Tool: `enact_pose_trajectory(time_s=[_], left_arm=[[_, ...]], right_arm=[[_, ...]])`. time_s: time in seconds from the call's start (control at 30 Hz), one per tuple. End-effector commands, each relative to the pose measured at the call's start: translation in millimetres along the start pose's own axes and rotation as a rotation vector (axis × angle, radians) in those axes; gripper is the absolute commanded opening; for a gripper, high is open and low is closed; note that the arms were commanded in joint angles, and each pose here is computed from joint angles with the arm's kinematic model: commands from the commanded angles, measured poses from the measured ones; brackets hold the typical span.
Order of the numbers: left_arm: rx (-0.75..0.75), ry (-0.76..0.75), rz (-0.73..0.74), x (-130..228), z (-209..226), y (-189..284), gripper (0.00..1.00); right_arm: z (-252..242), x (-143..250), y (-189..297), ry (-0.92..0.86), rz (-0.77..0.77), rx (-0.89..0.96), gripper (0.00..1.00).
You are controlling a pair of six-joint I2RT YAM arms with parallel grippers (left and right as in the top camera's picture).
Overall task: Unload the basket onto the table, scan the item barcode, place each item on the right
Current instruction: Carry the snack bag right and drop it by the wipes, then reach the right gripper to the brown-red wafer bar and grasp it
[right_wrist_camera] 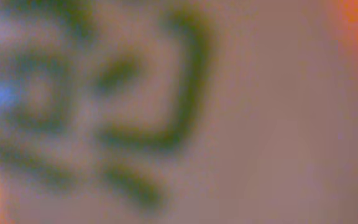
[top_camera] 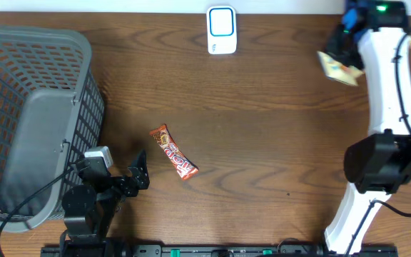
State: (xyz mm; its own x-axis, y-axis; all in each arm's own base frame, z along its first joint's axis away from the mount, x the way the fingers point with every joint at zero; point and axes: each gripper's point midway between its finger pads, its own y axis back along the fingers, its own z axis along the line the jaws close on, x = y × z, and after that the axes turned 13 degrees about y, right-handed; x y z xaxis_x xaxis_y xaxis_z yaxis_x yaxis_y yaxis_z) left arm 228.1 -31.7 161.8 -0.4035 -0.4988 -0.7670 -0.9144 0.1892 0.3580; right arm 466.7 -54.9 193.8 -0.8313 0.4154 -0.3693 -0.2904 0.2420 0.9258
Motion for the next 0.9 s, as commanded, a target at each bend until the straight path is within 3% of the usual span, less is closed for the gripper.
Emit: enact_pose_trajectory(time_s=[0.0,0.37,0.5,0.63,0.67,0.77,0.87], left_arm=[[-0.004,-0.014,-0.002,1,1,0,0.98],[-0.005,-0.014,-0.001,1,1,0,0.98],[-0.004,-0.014,-0.002,1,1,0,0.98],[-0.004,-0.014,-0.002,1,1,0,0.98],[-0.004,-0.014,-0.002,1,1,0,0.98],[-0.004,-0.014,-0.002,1,1,0,0.98],[-0.004,-0.014,-0.002,1,1,0,0.98]], right_arm=[[-60,0,-24,-0.102,0.021,0.204,0.01],[-190,60,-106,-0.463,0.218,0.412,0.01],[-234,64,-138,-0.571,0.154,0.453,0.03],[-266,57,-137,-0.588,0.120,0.478,0.10],[-272,55,-133,-0.593,0.114,0.476,0.20],[-279,49,-119,-0.619,0.097,0.457,0.97],[-278,39,-98,-0.641,0.062,0.421,0.99]])
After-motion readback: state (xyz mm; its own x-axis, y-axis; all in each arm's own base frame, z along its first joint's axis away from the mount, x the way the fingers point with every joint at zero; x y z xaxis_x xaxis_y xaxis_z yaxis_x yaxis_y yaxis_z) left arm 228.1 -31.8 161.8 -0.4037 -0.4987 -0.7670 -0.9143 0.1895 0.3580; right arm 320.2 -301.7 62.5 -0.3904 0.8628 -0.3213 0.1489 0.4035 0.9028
